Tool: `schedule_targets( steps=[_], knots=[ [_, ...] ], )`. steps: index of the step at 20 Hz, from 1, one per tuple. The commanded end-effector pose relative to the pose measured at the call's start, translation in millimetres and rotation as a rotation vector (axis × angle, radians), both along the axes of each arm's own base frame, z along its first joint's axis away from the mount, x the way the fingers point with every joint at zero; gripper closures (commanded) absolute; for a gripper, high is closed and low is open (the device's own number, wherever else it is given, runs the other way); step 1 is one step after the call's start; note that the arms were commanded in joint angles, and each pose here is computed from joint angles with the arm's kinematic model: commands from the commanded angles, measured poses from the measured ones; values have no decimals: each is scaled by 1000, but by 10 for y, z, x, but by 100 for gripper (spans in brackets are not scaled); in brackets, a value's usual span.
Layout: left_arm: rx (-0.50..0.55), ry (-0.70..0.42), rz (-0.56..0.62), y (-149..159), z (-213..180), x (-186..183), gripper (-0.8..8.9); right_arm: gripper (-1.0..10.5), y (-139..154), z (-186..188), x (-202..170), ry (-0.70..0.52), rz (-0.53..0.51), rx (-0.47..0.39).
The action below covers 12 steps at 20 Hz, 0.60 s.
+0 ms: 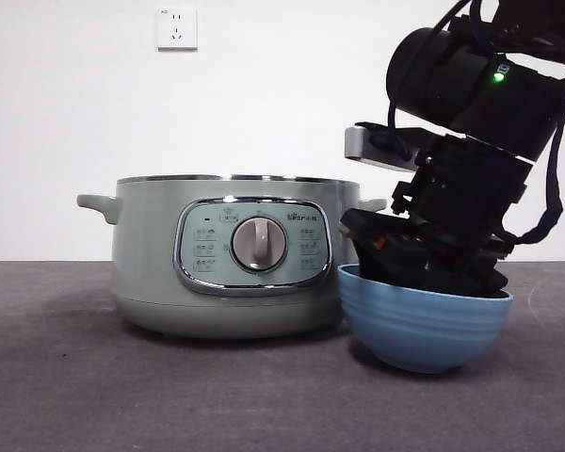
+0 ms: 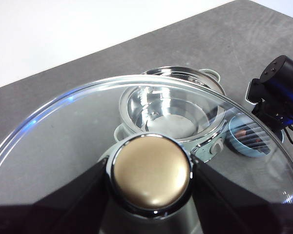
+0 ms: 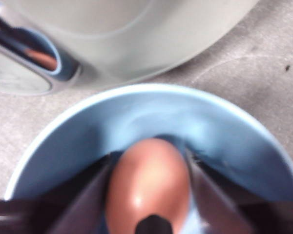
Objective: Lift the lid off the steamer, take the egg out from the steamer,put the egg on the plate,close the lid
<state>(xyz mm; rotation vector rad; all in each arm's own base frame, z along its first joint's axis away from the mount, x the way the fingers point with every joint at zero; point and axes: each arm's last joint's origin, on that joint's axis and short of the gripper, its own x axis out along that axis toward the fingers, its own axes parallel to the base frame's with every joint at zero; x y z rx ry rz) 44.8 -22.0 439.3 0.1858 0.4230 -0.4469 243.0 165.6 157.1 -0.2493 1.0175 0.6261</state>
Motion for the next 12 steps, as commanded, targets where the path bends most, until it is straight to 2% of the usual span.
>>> schedule_targets(
  steps=[1, 6, 12],
  knots=[
    [-28, -72, -5, 10, 88, -21, 822, 590, -2, -30, -30, 13, 8, -6],
    [-27, -70, -5, 8, 87, -17, 822, 591, -20, 127, -60, -34, 8, 26],
    [-23, -61, -6, -17, 87, 30, 822, 591, -132, 579, -225, -151, 7, 104]
  ],
)
